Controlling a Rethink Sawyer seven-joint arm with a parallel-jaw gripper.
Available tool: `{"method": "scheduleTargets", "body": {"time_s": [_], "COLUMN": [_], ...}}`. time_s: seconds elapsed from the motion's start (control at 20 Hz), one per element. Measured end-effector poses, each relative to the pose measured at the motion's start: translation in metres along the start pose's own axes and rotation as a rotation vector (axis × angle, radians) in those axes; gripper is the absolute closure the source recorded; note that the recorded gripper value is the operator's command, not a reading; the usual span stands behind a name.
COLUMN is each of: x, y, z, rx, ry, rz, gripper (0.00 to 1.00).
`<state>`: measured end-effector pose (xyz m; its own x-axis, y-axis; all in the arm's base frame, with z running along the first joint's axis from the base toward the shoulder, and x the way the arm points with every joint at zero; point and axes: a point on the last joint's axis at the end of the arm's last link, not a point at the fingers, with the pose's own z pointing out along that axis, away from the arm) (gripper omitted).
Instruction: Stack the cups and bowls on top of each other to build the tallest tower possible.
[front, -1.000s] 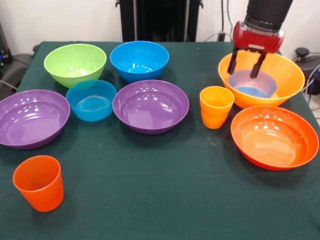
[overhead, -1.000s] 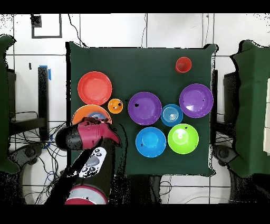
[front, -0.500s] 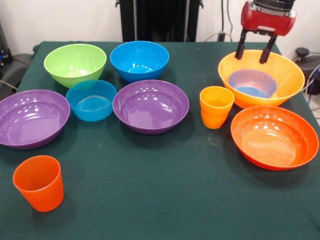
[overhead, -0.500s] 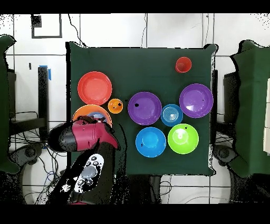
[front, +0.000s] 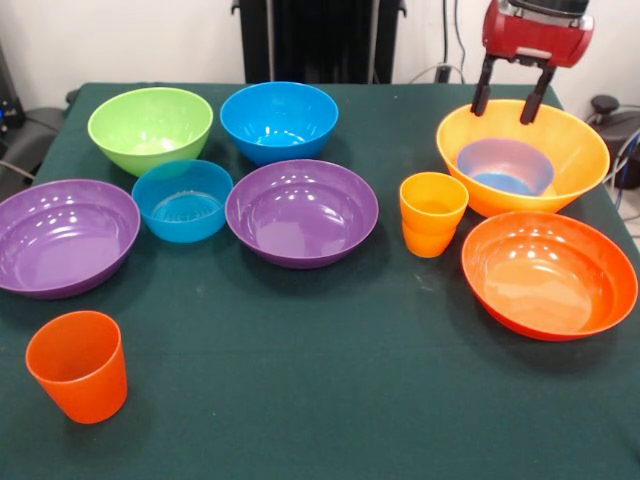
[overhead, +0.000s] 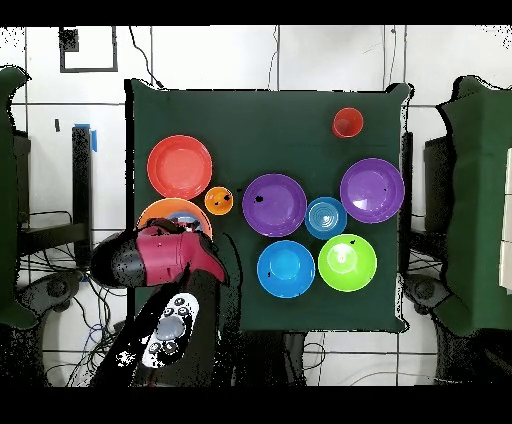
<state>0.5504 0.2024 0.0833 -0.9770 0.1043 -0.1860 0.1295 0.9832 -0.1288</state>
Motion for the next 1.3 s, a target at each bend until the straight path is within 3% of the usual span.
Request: {"method": "scheduleTargets", "body": {"time_s": [0.2,0.75,1.3], "x": [-0.002,-0.013,-0.011], "y": [-0.006,-0.053,-0.057], "z": [0.002,0.009,0.009], "rx": [0.000,0.009,0.010], "ry": [0.005,0.031,0.032], "rz": [0.013,0.099,0.088], "gripper": [0.00,0.00,0.00]}}
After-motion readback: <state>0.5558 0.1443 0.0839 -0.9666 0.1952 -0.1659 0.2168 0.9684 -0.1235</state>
